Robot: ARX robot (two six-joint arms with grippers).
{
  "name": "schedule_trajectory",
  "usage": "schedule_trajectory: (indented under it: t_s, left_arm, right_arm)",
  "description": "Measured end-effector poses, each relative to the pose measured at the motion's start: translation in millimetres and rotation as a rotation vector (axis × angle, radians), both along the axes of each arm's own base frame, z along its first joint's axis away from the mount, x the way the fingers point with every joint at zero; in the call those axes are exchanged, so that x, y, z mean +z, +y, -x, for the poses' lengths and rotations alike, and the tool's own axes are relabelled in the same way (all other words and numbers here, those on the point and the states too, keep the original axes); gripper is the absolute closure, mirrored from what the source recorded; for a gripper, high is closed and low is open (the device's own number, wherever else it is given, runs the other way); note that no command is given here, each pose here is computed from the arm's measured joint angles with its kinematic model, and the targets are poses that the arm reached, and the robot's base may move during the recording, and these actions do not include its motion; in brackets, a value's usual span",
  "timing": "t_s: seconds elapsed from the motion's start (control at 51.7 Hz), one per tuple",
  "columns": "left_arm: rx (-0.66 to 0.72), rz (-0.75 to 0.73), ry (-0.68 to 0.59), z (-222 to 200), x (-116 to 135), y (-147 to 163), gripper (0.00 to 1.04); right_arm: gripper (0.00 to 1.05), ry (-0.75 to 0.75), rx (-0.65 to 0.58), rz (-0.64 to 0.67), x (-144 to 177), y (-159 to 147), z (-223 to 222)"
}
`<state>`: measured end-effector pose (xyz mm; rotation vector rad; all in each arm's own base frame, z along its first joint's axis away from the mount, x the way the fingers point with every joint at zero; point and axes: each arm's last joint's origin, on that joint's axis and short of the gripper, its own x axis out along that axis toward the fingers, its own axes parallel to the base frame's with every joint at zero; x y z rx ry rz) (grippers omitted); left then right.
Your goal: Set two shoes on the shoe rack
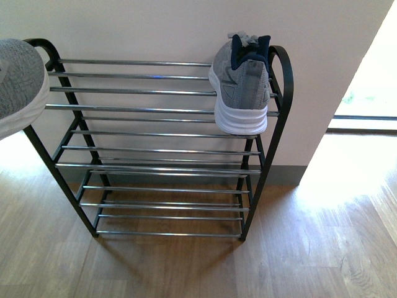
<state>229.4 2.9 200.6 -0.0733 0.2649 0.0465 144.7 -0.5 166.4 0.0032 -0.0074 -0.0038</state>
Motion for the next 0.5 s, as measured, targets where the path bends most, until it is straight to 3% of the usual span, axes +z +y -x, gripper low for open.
schedule_trajectory:
  t_s: [0.116, 0.503]
  left_arm:
    - [0.004, 0.0, 0.0, 0.0, 0.0, 0.4, 1.03]
    - [0.0, 0.001, 0.0, 0.0, -0.1, 0.1, 1.03]
  right_arm:
    - [0.08, 0.0, 0.004, 0.0, 0.0, 0.2, 0.0]
    - [0.09, 0.0, 0.001, 0.0, 0.1, 0.2, 0.0]
